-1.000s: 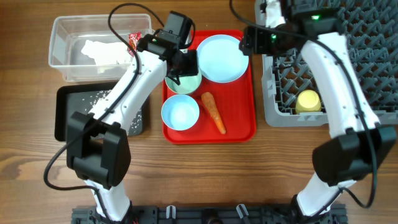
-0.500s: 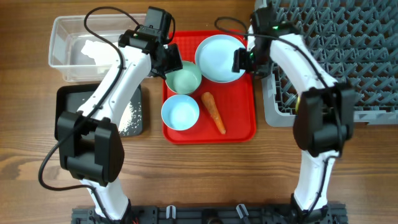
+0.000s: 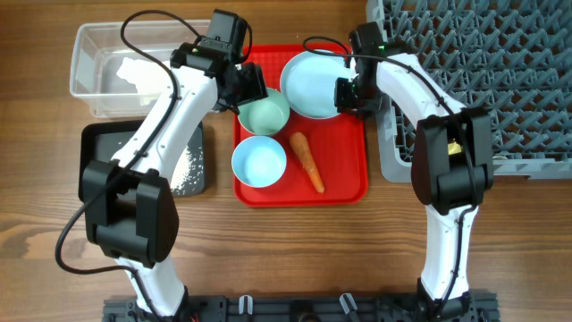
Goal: Sort waste into correct bins and load items into the dishwasher rack
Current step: 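Move the right gripper to the light-blue plate and grasp its rim, then lift the light-blue plate and carry it right to the rack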
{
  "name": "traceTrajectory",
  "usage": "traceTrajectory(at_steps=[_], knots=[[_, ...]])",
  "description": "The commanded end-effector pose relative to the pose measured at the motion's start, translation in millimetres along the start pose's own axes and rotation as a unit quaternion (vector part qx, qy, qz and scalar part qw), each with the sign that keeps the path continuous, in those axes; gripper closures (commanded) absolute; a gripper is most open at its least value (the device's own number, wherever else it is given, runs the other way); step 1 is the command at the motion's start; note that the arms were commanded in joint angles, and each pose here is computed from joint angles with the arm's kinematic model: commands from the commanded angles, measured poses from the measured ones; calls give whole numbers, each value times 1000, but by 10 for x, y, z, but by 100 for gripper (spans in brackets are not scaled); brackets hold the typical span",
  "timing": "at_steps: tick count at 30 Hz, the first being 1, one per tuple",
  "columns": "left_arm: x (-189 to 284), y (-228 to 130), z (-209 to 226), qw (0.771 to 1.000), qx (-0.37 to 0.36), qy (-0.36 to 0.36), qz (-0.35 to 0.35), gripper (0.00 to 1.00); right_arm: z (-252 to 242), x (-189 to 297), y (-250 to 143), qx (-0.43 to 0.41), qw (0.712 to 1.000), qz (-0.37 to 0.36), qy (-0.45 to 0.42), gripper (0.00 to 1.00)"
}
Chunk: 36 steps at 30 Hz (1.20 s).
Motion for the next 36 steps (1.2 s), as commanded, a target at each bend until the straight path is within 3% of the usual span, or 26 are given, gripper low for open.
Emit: traceTrajectory(at_steps=[1,3,7,17,24,30,36], knots=[[-10,14,3,1000,1,4,-2,24,-124,-119,15,-2,999,-2,-33,81],[-10,12,3,1000,1,4,-2,20,-123,-119,33,-2,999,-6,-33,87],[-10,14,3,1000,1,4,-2,1,-140,-115,60,-2,999,-13,-39,96],[-6,61,9,1000,4,0,-10,0,-54,238,285,4,997,-64,-38,96],[-5,72,10,1000,4,-1,-12,0,-214,1107,518,-10,981,-168,-95,96],[21,86,-2,1000,4,-4,-16,0,-417,1744,578,-38,968,-233,-86,96],[101,100,-18,1000,3,-8,-24,0,-575,2615,610,-48,933,-344,-94,96]])
Point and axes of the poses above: each gripper's point midway between its finger pads, its own x axis back along the fingers, its own z axis along the line the jaws close on, y = z × x, the point moved 3 cm from there along x, back along the fingers, and after that the axes turned 2 degrees about x, right-handed, at the moved point
